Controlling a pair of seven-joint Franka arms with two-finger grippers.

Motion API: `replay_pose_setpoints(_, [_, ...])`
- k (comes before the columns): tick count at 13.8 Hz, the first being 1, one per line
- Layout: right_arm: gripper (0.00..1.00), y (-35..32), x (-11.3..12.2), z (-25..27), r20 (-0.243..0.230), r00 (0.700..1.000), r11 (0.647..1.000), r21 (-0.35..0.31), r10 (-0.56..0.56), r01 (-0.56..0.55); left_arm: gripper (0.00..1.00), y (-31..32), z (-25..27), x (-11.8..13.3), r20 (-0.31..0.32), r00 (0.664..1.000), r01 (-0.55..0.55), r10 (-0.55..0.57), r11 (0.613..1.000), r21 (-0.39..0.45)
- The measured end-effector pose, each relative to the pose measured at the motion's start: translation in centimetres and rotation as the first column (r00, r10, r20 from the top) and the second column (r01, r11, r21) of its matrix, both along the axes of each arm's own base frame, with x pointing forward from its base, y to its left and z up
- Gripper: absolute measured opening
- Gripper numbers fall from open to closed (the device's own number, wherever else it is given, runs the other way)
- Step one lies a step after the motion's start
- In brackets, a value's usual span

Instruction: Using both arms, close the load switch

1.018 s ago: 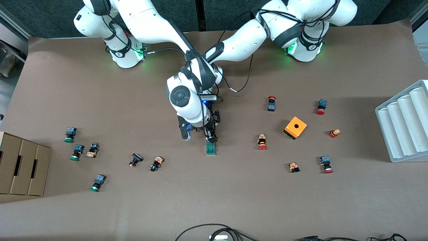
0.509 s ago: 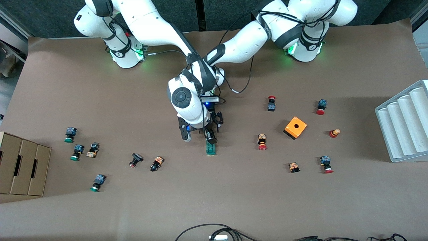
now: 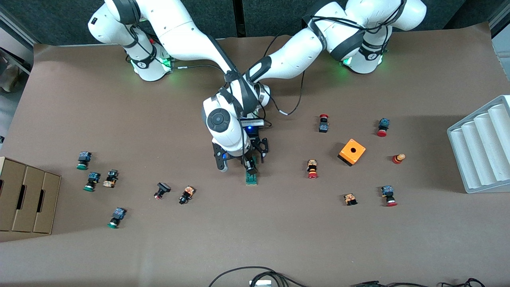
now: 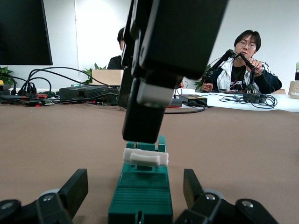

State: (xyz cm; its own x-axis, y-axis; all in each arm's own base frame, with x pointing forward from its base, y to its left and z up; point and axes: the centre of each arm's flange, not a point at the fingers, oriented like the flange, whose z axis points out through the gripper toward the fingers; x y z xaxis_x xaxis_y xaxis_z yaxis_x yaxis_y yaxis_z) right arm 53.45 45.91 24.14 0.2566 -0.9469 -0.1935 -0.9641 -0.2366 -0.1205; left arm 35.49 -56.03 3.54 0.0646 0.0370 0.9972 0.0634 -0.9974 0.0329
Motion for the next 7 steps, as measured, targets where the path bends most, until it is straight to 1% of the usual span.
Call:
replay_pose_setpoints(1, [0.76,0.1,-0.1,-0.2,0.002,1.0,1.0,-0.002,0.002,-0.002,0.84,0.0,0.0,0.0,0.0,1.0,0.0,0.0,1.0,0.0])
replay_pose_setpoints(6, [0.73,0.1,-0.8,-1.8,0.007,1.0,1.0,-0.02,0.017,-0.017,0.81,-0.2,0.0,-0.2,-0.005,1.0,0.003,-0.003,1.0,-0.006])
replay_pose_setpoints(7, [0.73,0.1,-1.1,-2.1,0.005,1.0,0.999,-0.024,0.023,-0.023,0.77,-0.3,0.0,-0.3,-0.007,1.0,0.003,-0.004,1.0,-0.01])
